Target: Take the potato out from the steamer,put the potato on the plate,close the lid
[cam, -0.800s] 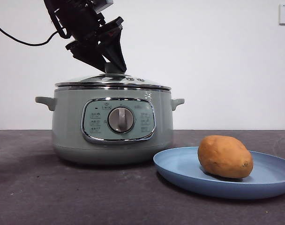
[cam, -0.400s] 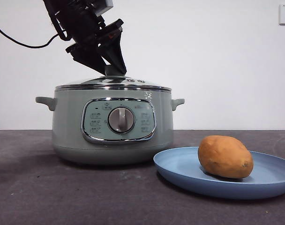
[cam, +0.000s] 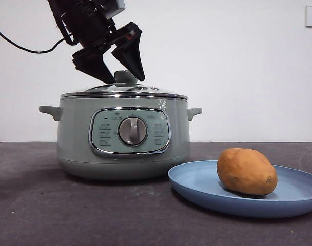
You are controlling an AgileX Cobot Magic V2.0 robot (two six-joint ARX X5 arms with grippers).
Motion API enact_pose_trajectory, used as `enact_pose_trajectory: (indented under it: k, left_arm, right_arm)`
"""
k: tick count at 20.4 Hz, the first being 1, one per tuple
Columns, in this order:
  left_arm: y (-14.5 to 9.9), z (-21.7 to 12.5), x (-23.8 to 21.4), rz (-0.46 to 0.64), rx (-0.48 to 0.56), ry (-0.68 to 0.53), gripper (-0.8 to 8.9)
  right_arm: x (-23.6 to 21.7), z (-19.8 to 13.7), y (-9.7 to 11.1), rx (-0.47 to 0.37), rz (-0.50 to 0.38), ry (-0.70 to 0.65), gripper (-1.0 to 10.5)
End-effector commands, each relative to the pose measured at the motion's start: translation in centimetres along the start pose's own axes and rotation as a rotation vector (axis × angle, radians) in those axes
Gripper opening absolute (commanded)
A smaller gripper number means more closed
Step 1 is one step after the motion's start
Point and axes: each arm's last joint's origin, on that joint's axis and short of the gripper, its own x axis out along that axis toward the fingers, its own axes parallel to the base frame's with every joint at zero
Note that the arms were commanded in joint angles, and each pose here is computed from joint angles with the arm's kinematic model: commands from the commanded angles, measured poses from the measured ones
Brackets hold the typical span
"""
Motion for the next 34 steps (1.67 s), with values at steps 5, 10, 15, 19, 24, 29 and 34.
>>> enact_pose_trajectory:
  k: [5, 10, 15, 19, 24, 29, 34]
  left_arm:
    - [-0.6, 1.3, -3.3, 0.005, 0.009, -0.028, 5.13]
    - [-1.4, 2.5, -7.3, 0.003, 0.009, -0.032, 5.12]
    - [-2.6, 2.8, -12.2, -0.023, -0.034, 0.028, 4.99]
    - [-3.8, 2.2, -15.6, -0.109, -0.066, 0.075, 4.97]
    - [-4.8, 1.3, -18.6, -0.155, -0.073, 0.087, 1.62]
    - [-5.3, 0.7, -20.3, -0.152, -0.068, 0.075, -0.08]
    - [-5.5, 0.7, -20.8, -0.150, -0.066, 0.061, -0.04]
  right_arm:
    - [-0.1, -0.1, 0.0, 0.010, 0.000, 0.012, 6.3]
    - [0.0, -0.4, 0.0, 0.011, -0.002, 0.047, 6.3]
    - [0.1, -0.9, 0.0, 0.016, 0.043, 0.112, 6.3]
    - [0.2, -1.3, 0.2, 0.028, 0.126, 0.171, 6.2]
    - [0.4, -1.8, 0.4, 0.044, 0.218, 0.244, 4.0]
    - [0.5, -2.0, 0.5, 0.050, 0.248, 0.274, -0.2]
    - [0.5, -1.9, 0.5, 0.049, 0.241, 0.271, 0.0]
